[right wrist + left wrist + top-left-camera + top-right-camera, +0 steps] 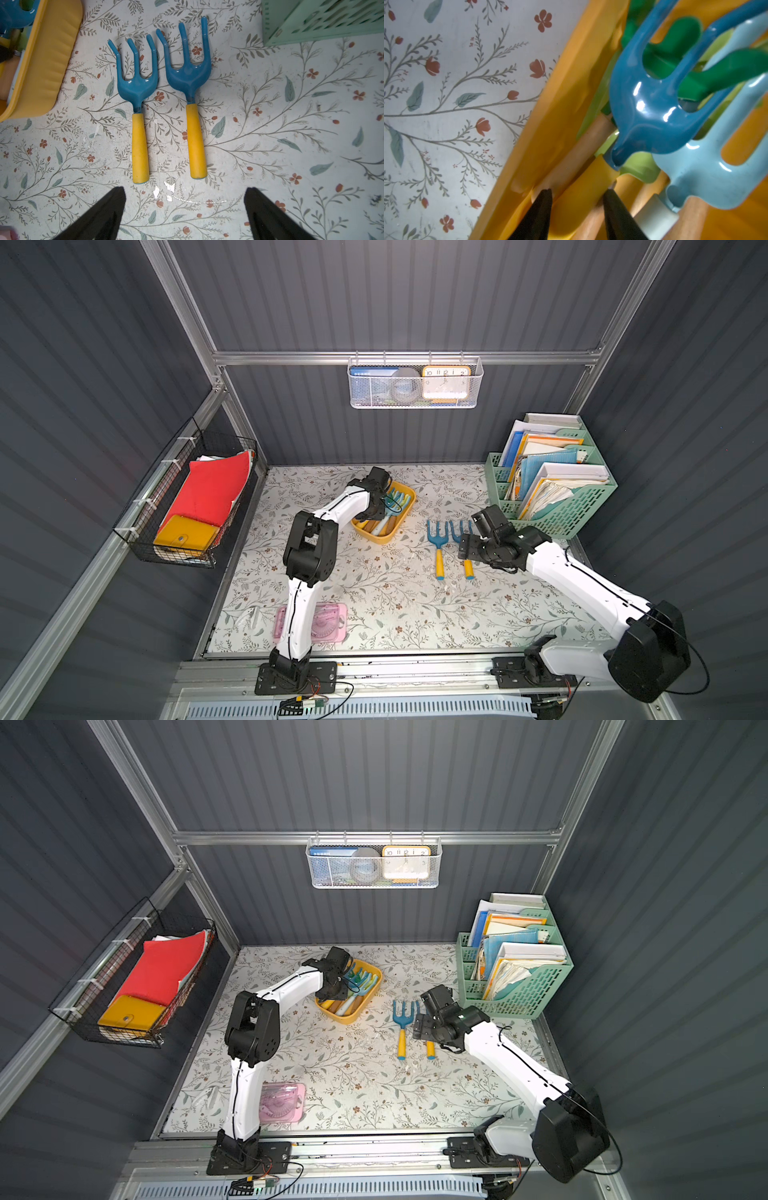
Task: Take the hand rake out of the storage box
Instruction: Move the storage box to the center of the board, then pick up the rake from the storage box, then place the rake at the center of the board.
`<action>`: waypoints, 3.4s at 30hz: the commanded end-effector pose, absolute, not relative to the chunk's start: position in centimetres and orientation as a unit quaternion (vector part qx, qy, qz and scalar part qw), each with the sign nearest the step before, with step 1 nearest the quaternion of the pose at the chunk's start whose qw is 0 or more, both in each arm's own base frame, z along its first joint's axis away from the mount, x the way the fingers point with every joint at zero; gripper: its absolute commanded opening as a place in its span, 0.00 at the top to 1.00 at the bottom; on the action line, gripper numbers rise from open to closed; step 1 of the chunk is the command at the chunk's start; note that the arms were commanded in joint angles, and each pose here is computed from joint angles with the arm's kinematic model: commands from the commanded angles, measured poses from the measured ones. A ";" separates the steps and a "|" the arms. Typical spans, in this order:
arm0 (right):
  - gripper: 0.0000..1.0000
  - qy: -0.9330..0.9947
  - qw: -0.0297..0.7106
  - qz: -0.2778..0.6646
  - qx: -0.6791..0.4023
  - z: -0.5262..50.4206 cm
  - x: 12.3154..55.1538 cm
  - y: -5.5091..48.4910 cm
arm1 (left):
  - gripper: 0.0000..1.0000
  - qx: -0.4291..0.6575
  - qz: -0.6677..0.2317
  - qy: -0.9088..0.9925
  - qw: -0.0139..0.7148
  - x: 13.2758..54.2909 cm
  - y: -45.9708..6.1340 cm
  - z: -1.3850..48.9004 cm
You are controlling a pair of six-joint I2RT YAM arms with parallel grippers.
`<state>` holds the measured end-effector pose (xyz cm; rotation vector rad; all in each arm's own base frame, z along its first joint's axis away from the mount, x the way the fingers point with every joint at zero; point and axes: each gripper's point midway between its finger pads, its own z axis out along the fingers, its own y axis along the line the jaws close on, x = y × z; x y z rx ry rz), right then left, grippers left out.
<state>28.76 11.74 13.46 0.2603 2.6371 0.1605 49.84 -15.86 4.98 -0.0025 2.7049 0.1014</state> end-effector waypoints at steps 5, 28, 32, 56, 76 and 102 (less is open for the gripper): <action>0.06 0.962 0.249 0.060 0.094 14.2 29.2 12.3 | 0.61 -0.028 0.047 0.977 0.205 49.0 -12.7 4.4; 0.06 0.965 0.246 0.061 0.069 14.2 29.6 14.5 | 0.71 -0.114 0.042 0.971 0.207 46.5 -6.9 5.4; 0.06 0.966 0.245 0.060 0.065 14.1 29.7 14.8 | 0.70 -0.118 0.028 0.970 0.211 46.5 -7.2 5.9; 0.06 0.966 0.245 0.061 0.062 13.9 29.6 15.1 | 0.67 -0.114 0.019 0.975 0.190 46.9 -7.8 4.5; 0.06 0.966 0.245 0.061 0.063 13.8 29.6 15.1 | 0.90 -0.120 0.005 0.964 0.237 48.4 -8.0 8.3; 0.06 0.967 0.241 0.062 0.061 13.4 29.6 15.3 | 0.65 -0.152 -0.083 0.955 0.241 50.9 -12.2 7.0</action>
